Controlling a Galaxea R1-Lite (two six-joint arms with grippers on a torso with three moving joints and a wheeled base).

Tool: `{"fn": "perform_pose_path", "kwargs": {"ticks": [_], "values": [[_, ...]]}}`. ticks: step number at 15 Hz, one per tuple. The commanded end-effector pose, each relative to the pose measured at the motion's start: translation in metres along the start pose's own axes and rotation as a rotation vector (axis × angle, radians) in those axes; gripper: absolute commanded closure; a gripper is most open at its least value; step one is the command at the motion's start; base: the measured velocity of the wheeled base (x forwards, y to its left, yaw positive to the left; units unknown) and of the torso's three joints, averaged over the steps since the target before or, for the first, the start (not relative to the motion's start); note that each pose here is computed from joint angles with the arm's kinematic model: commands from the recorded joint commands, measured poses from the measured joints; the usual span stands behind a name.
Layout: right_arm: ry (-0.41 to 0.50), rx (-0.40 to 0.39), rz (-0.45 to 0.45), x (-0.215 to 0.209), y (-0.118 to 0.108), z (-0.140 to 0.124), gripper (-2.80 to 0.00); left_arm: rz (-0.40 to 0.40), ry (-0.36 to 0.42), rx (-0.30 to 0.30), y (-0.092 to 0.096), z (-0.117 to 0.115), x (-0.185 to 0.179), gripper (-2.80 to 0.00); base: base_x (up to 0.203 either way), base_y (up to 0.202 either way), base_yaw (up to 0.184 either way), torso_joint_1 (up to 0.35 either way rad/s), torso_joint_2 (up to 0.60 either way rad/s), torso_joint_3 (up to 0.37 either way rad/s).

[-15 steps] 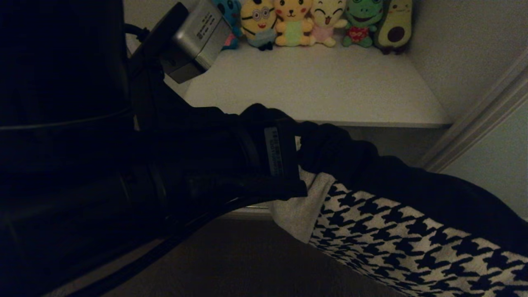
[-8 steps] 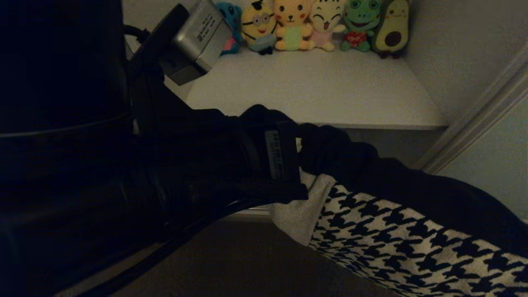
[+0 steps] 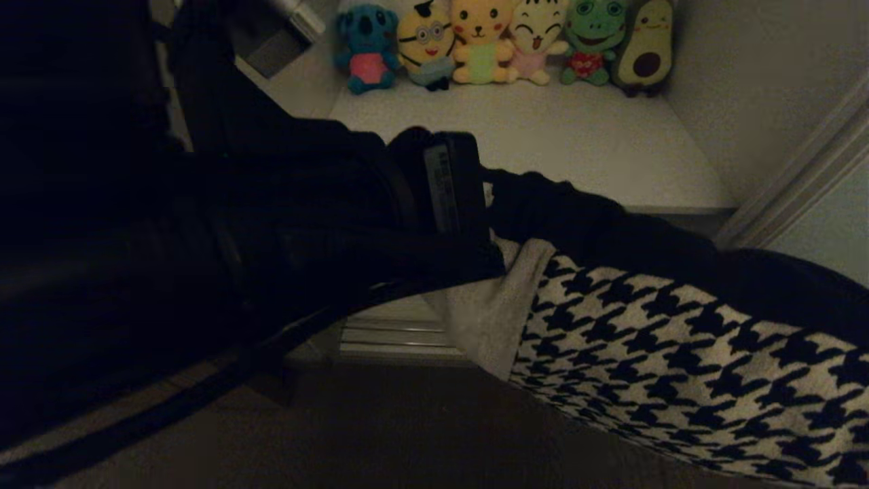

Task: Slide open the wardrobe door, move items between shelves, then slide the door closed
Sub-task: Place the pillow on the higher shelf

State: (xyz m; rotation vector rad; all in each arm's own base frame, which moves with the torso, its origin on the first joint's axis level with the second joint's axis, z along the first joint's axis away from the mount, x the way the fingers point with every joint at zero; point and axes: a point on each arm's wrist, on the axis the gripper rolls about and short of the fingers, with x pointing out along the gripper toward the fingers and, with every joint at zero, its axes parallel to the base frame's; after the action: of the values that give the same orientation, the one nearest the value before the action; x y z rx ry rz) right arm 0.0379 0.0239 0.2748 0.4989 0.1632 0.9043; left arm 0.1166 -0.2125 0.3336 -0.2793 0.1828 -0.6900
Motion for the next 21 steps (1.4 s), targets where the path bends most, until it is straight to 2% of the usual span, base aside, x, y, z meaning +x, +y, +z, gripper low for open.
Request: {"fn": "perform_pose_path", "kwargs": {"ticks": [1, 6, 11, 13, 15, 18, 20, 21], "values": [[-0.012, 0.001, -0.017, 0.013, 0.0, 0.019, 0.0, -0.006, -0.034, -0.011, -0.003, 0.015, -0.004, 0.0, 0.0, 0.0, 0.0, 0.0, 0.0, 0.0], [-0.064, -0.021, -0.068, 0.034, 0.007, 0.064, 0.0, -0.002, -0.111, -0.013, -0.005, 0.041, -0.003, 0.0, 0.0, 0.0, 0.0, 0.0, 0.0, 0.0], [-0.103, -0.049, -0.085, 0.067, 0.001, 0.105, 0.0, 0.048, -0.231, -0.012, -0.002, 0.077, 0.023, 0.0, 0.0, 0.0, 0.0, 0.0, 0.0, 0.0], [-0.135, -0.085, -0.068, 0.078, 0.001, 0.122, 0.0, 0.062, -0.279, -0.022, 0.001, 0.091, 0.033, 0.0, 0.0, 0.0, 0.0, 0.0, 0.0, 0.0], [-0.181, -0.126, -0.041, 0.085, 0.005, 0.139, 0.0, 0.04, -0.332, -0.034, -0.001, 0.105, 0.033, 0.0, 0.0, 0.0, 0.0, 0.0, 0.0, 0.0], [-0.261, -0.198, 0.006, 0.097, 0.009, 0.162, 0.0, 0.025, -0.391, -0.019, 0.004, 0.118, 0.042, 0.0, 0.0, 0.0, 0.0, 0.0, 0.0, 0.0], [-0.31, -0.236, 0.036, 0.1, 0.013, 0.174, 0.0, -0.014, -0.431, -0.024, 0.002, 0.126, 0.038, 0.0, 0.0, 0.0, 0.0, 0.0, 0.0, 0.0], [-0.326, -0.247, 0.046, 0.1, 0.016, 0.179, 0.0, -0.041, -0.437, -0.008, 0.001, 0.129, 0.035, 0.0, 0.0, 0.0, 0.0, 0.0, 0.0, 0.0]]}}
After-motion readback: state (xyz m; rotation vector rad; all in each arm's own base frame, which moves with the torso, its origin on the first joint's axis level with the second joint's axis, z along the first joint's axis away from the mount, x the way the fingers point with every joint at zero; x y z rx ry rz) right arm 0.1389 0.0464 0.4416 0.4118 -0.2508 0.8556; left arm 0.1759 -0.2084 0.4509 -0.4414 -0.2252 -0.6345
